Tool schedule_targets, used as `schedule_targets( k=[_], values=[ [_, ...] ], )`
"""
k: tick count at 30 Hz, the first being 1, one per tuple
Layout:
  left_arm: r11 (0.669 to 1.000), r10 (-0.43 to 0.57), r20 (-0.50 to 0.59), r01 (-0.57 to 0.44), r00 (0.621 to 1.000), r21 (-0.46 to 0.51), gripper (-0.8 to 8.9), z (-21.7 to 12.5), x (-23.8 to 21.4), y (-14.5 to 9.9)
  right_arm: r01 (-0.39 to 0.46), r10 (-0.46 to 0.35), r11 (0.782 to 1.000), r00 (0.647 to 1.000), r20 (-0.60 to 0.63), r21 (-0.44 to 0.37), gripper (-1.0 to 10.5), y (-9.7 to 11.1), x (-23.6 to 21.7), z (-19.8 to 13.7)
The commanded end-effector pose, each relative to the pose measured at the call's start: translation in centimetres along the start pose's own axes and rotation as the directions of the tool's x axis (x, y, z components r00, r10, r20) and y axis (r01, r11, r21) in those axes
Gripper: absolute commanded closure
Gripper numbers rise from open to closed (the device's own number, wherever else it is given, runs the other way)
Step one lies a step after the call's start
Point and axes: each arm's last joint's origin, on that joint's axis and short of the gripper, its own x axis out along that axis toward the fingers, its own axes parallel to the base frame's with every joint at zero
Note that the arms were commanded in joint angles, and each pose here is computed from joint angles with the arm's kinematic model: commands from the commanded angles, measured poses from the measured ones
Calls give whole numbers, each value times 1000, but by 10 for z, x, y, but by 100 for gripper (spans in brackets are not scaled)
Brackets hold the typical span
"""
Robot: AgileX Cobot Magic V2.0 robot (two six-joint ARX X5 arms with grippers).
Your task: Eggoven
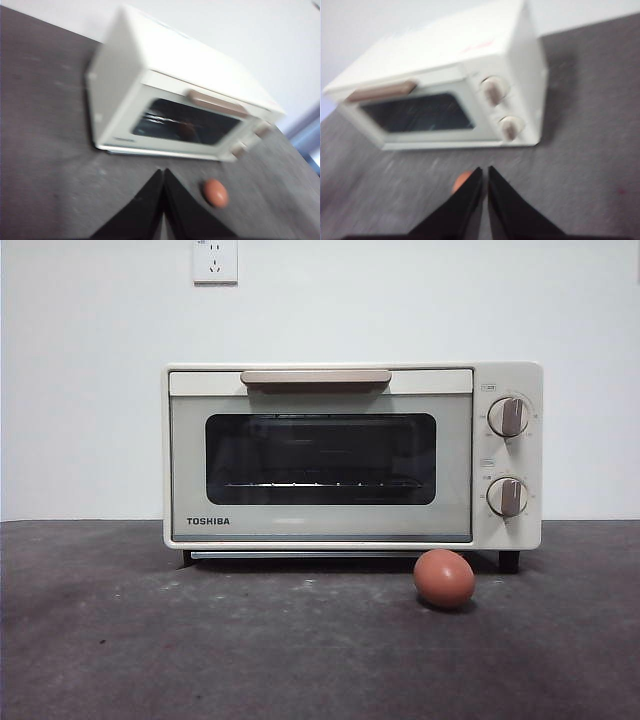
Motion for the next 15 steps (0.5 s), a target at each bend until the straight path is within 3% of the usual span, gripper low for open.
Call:
schedule_targets(
  k=[1,9,15],
  values=[
    [997,-41,-55,44,998,60,806,11,-2,-10,-68,62,993,996,-67,-93,943,9,-1,15],
    [986,-136,-225,153,965,64,806,18,3,-26,-181,120,968,943,-311,-174,943,26,1,38],
    [984,-156,-303,176,940,41,806,14,11,-26,-200,112,958,922,-372,-208,943,32,6,38]
  ],
)
